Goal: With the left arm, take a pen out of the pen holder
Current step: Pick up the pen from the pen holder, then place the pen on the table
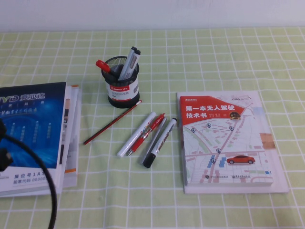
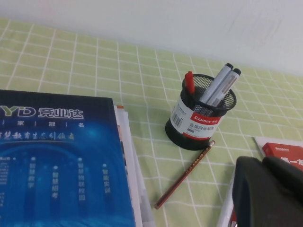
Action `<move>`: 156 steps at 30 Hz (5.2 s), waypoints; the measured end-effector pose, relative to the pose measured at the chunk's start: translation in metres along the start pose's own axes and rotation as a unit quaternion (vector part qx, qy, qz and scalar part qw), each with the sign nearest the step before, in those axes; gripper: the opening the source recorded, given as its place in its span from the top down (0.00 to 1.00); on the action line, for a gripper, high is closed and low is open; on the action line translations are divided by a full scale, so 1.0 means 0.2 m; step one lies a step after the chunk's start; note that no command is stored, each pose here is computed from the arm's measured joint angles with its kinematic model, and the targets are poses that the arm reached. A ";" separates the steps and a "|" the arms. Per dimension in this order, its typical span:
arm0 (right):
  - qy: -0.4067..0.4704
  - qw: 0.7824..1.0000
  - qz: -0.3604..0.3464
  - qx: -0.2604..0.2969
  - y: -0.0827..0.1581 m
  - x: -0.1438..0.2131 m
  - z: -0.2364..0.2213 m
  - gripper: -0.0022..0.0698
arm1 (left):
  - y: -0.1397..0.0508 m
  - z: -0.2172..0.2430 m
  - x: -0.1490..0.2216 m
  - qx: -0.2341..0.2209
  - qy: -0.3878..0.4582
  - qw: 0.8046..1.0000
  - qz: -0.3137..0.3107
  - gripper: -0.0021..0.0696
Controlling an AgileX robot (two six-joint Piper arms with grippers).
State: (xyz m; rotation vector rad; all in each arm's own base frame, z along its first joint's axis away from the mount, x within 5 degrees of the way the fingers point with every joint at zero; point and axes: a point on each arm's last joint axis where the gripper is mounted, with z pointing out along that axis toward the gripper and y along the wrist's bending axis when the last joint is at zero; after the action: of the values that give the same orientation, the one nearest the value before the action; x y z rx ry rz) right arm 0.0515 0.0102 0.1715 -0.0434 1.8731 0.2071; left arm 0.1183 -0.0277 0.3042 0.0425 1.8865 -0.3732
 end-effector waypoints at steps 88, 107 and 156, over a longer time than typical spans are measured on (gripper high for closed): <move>0.000 1.000 0.003 -0.001 0.00 0.00 0.00 0.99 | -0.14 1.64 0.24 0.028 -0.121 0.988 -0.093 0.54; 0.000 1.000 0.005 -0.002 0.00 0.00 0.00 0.99 | -0.16 1.63 0.23 0.046 -0.121 0.989 -0.073 0.87; 0.000 1.000 0.009 -0.004 0.00 0.00 0.00 0.99 | -0.42 0.74 -0.29 0.070 0.139 0.961 0.230 0.87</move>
State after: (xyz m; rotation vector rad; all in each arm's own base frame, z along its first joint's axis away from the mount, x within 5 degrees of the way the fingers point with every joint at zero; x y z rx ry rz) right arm 0.0514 0.0109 0.1715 -0.0312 1.8736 0.2264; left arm 0.2562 -0.1401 0.3342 0.6479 2.0486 -0.1829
